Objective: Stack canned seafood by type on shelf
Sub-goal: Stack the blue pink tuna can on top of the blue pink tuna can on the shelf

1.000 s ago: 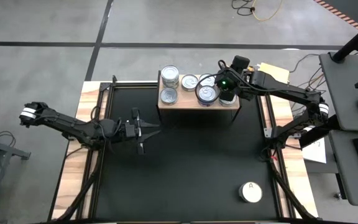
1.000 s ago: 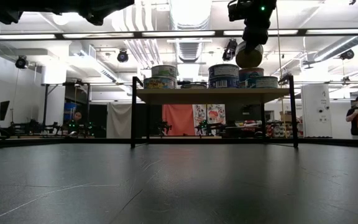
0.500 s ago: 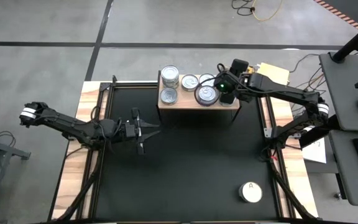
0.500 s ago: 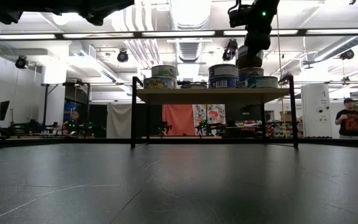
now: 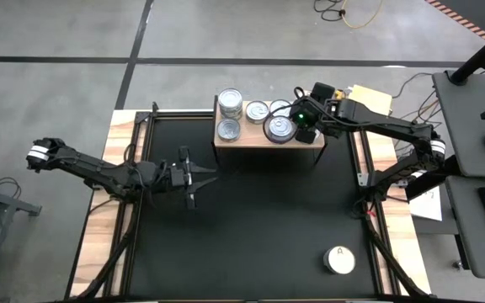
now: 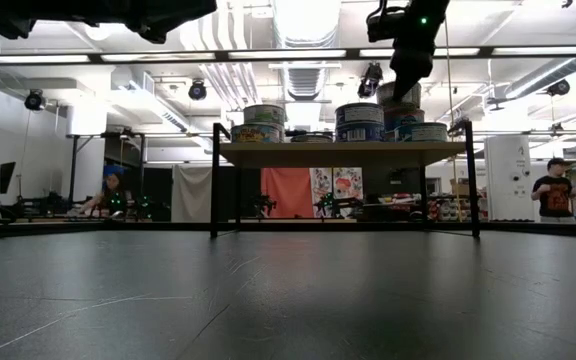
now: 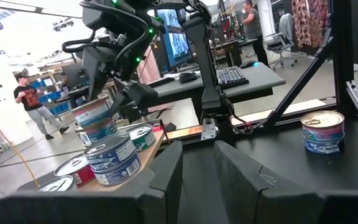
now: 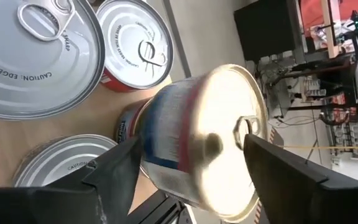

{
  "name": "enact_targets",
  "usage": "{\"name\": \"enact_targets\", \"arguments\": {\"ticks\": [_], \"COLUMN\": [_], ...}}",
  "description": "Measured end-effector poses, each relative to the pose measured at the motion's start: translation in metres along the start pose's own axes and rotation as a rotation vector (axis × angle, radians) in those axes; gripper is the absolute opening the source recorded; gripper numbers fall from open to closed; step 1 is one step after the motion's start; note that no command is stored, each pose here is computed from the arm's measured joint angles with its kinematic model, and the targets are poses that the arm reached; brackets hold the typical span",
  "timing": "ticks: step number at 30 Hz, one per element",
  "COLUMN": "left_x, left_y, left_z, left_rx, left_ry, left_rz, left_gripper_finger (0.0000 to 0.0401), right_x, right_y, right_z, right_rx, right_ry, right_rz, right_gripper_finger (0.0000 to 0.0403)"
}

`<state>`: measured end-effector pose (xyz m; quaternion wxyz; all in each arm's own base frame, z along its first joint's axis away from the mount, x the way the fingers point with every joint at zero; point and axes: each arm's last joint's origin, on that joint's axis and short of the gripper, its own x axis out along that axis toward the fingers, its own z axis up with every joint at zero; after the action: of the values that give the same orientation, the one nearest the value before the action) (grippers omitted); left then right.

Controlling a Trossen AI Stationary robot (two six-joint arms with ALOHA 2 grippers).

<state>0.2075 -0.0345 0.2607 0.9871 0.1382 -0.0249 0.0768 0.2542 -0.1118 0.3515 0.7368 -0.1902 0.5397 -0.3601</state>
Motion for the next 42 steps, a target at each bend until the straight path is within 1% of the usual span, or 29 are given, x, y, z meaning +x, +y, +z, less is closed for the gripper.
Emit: {"name": "enact_targets", "arguments": {"ticks": [7, 12, 18, 23, 32, 37, 42], "left_x": [0.0, 0.0, 0.0, 0.0, 0.0, 0.0, 0.0], "left_y": [0.0, -0.001, -0.001, -0.001, -0.001, -0.001, -0.001], "left_z": [-0.001, -0.002, -0.002, -0.002, -0.002, -0.002, -0.002], "left_rx": [-0.011, -0.014, -0.015, -0.014, -0.014, -0.014, -0.014], "left_ry": [0.014, 0.017, 0.017, 0.017, 0.017, 0.017, 0.017], "left_rz": [-0.004, -0.005, -0.005, -0.005, -0.005, -0.005, -0.005], "left_gripper_finger": [0.0077, 0.0077, 0.0077, 0.0077, 0.0077, 0.0077, 0.0077], "right_x": [0.0, 0.003, 0.009, 0.012, 0.012, 0.012, 0.01], "right_y": [0.0, -0.004, -0.013, -0.015, -0.014, -0.014, -0.014], "right_z": [0.0, -0.002, -0.005, -0.006, -0.007, -0.009, -0.01], "right_rx": [0.031, 0.072, 0.131, 0.133, 0.13, 0.143, 0.143], "right_ry": [0.001, 0.013, 0.037, 0.034, 0.035, 0.053, 0.055], "right_rz": [-0.004, -0.012, -0.027, 0.028, 0.041, 0.045, 0.045], "right_gripper_finger": [0.0307, 0.0317, 0.0302, 0.0287, 0.0261, 0.0254, 0.0256]}}
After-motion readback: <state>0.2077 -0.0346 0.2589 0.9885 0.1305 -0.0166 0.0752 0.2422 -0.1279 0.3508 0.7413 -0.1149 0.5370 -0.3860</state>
